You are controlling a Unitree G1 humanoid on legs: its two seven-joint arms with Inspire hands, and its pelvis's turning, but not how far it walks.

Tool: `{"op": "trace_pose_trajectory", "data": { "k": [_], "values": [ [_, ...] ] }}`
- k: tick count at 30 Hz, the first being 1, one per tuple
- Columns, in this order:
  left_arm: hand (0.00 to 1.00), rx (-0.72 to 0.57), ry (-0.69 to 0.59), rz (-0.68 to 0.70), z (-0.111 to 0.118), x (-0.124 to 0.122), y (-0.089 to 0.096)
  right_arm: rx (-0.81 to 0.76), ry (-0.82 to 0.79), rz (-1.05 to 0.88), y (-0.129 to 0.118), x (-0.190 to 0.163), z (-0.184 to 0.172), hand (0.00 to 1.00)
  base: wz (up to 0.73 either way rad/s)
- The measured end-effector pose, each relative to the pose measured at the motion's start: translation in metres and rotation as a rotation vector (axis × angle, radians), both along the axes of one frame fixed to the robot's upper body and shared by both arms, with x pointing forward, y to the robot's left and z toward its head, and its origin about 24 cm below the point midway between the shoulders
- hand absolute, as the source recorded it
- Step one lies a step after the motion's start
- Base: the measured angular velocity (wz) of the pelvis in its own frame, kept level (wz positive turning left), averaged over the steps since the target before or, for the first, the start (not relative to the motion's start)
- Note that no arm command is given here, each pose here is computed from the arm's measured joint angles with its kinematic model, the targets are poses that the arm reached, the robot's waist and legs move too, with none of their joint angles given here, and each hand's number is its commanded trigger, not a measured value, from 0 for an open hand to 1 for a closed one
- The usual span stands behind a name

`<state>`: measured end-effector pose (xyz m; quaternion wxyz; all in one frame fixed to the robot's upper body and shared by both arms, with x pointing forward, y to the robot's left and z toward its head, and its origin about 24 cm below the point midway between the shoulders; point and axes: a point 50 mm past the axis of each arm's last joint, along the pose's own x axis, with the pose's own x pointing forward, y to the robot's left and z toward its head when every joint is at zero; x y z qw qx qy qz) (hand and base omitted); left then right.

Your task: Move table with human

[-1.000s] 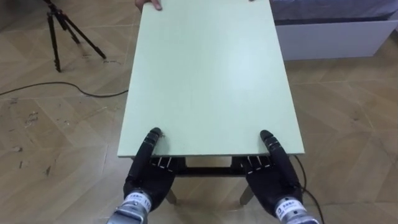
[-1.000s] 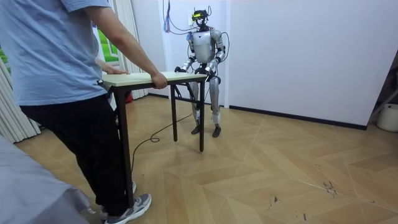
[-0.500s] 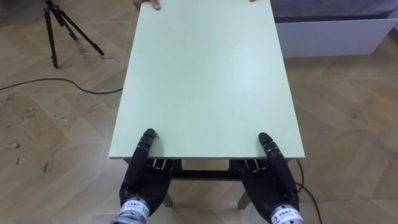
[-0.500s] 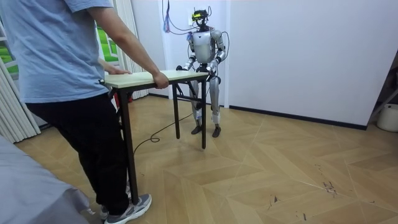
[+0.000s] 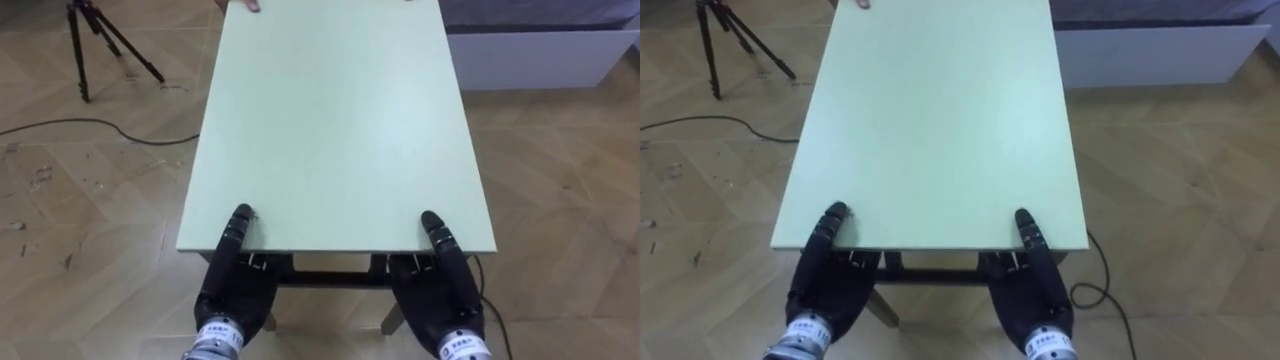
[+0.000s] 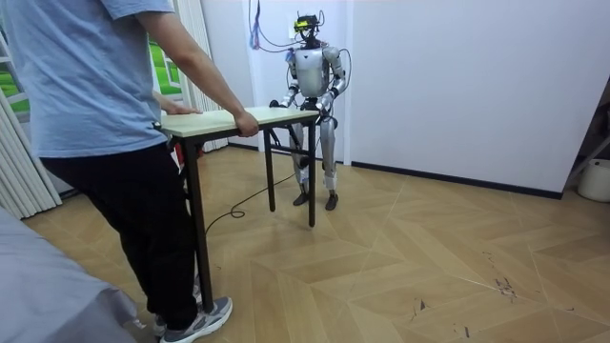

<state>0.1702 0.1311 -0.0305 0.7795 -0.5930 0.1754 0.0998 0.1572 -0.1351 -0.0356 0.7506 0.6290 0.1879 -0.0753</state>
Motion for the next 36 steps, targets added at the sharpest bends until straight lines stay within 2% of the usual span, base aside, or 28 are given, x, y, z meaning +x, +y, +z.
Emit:
{"op": "trace_pose_trajectory", "data": {
  "k": [6,10,13,20,27,36],
  "values": [
    [1.0,-0.004,-0.016,-0.01,-0.001,-0.004,0.001,0.007,-0.018,0.006,0.0,-0.008,-0.003,1.0,-0.16],
    [1.0,-0.056,-0.009,0.004,-0.006,-0.013,-0.002,-0.022,-0.034,0.013,-0.004,-0.005,-0.001,1.0,-0.24],
    [1.0,-0.069,-0.03,-0.035,-0.002,-0.007,-0.008,-0.031,-0.06,-0.016,-0.011,-0.002,0.001,1.0,0.71],
    [1.0,-0.049,-0.12,-0.077,0.014,0.018,-0.01,-0.022,-0.154,-0.039,-0.015,0.013,0.012,1.0,0.37],
    [1.0,-0.075,-0.048,-0.069,-0.007,0.003,-0.011,-0.037,-0.115,-0.006,-0.021,-0.001,-0.003,1.0,-0.09],
    [1.0,-0.077,-0.024,-0.131,-0.011,0.0,-0.014,-0.012,-0.072,-0.029,-0.027,-0.02,-0.009,1.0,0.34]
  ]
}}
